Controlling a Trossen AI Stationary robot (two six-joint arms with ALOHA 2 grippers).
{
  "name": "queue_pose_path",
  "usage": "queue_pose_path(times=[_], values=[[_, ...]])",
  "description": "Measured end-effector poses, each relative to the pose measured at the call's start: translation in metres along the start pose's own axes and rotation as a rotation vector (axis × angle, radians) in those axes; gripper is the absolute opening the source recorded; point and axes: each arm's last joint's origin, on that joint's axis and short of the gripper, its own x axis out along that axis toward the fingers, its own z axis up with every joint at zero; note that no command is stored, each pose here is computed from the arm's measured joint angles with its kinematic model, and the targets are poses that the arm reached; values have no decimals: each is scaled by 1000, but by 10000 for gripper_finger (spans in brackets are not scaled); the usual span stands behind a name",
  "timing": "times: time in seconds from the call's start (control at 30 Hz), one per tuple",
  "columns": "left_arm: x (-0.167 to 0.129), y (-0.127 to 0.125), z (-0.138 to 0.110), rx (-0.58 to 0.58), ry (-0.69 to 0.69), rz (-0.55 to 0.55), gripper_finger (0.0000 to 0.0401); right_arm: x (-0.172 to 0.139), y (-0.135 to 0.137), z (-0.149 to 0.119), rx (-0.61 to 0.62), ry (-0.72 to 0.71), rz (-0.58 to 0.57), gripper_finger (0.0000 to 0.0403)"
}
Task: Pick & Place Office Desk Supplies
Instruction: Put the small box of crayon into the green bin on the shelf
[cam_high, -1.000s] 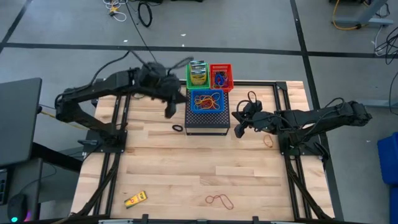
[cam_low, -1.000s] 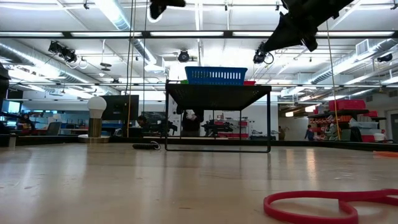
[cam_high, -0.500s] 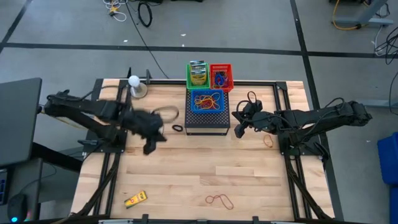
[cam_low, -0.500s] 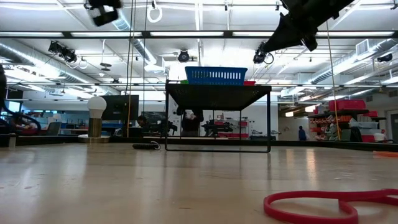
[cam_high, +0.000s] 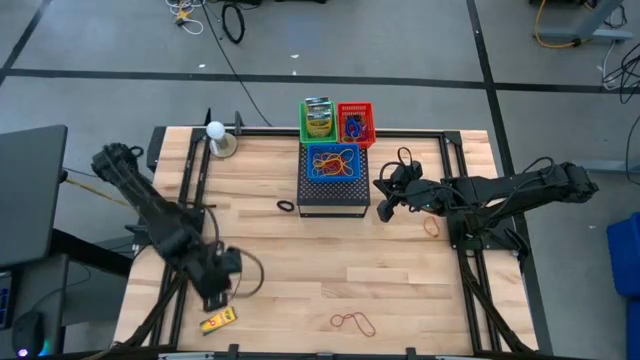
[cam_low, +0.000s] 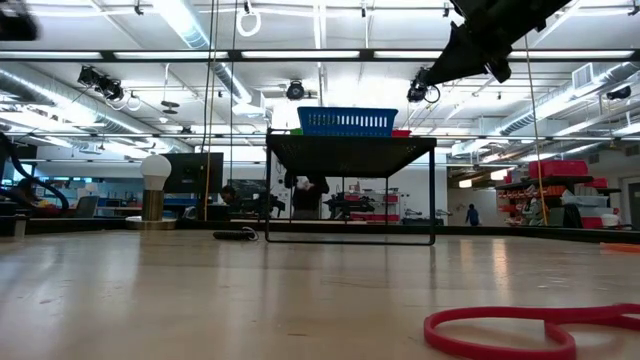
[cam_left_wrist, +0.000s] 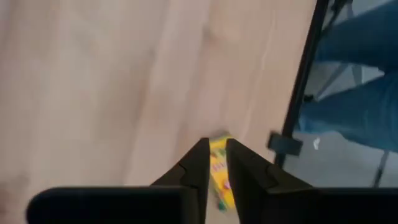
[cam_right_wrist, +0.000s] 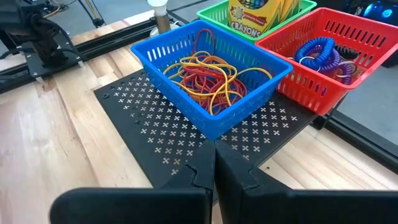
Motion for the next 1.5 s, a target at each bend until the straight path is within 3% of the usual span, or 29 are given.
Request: queue_pose_path(times=[0.37,0.6,0.77,1.03,1.23,1.5], values=[[60,-51,-49,-156,179,-47,160,0,0,0,-3,5,-1,11],[91,-52,-58,-222,174,66,225,0,0,-1,-4,7,1,11],[109,-50,-60,-236,143,135,250,0,0,-1,-4,6,0,11],[132,-46,-66,-247,163,214,251,0,0,-1,-4,6,0,11],[140,-46,-63,-265,160,213,240,0,0,0,-5,4,-5,11],[142,-47,-61,-267,150,201,195,5,-7,2,-4,3,-35,11]])
